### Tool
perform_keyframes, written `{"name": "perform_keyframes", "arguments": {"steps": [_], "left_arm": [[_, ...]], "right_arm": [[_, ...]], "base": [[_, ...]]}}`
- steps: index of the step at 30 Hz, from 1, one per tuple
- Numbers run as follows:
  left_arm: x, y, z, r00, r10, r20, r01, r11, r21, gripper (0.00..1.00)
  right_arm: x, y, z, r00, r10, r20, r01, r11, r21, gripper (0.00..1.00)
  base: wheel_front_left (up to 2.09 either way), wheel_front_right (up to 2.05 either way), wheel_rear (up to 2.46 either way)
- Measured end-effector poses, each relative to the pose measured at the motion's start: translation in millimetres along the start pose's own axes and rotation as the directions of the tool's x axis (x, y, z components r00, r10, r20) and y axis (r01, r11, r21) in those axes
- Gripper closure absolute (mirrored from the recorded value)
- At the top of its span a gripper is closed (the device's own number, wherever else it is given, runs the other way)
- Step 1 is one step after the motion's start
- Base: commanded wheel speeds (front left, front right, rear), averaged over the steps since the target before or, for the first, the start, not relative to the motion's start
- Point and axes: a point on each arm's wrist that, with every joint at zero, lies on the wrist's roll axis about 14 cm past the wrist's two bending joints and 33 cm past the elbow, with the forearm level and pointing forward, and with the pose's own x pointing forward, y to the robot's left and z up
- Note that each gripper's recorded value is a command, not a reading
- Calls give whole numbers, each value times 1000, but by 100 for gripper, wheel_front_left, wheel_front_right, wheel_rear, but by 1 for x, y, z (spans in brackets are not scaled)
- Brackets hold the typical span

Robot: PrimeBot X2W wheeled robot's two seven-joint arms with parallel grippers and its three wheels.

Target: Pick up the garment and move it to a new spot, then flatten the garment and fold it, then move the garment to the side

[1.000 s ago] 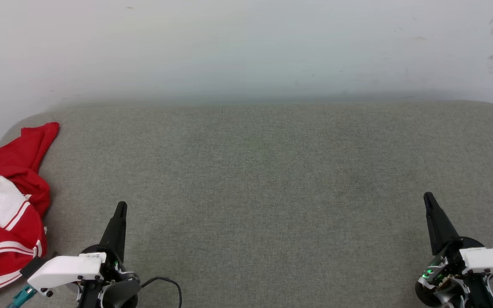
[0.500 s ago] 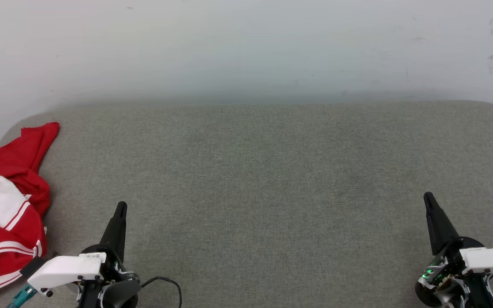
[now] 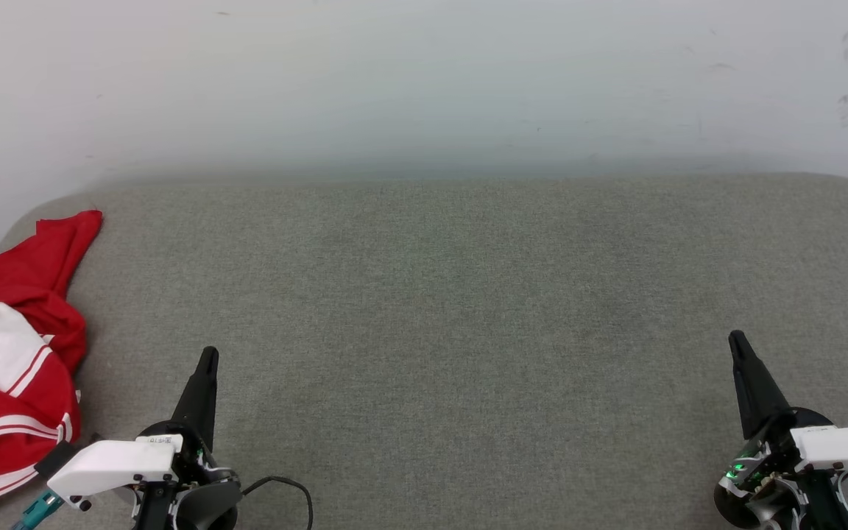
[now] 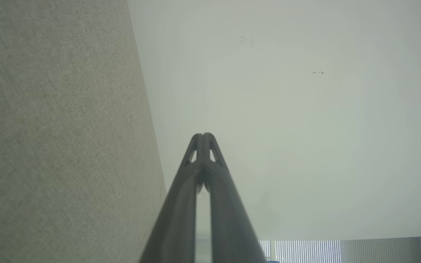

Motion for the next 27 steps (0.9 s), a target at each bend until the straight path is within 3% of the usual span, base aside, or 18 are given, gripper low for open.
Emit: {"name": "perform_keyframes", "arguments": {"steps": [4, 5, 11, 27], "left_arm": [[0, 0, 0, 1000, 0, -1, 0, 1000, 0, 100], [0, 2, 0, 1000, 5, -1, -5, 1000, -1, 0], [-11, 24, -3, 997, 71, 0, -71, 997, -6, 0], [-5, -17, -19, 998, -56, -10, 56, 998, 10, 0]], "right_arm": [[0, 0, 0, 1000, 0, 0, 0, 1000, 0, 100], [-1, -2, 0, 1000, -5, 0, 5, 1000, 0, 0], [-12, -23, 0, 998, -69, 4, 69, 998, 3, 0], [-10, 4, -13, 1000, 20, 7, -20, 1000, -25, 0]], "base": [[0, 0, 0], [0, 0, 0], [0, 0, 0], [0, 0, 0]]}}
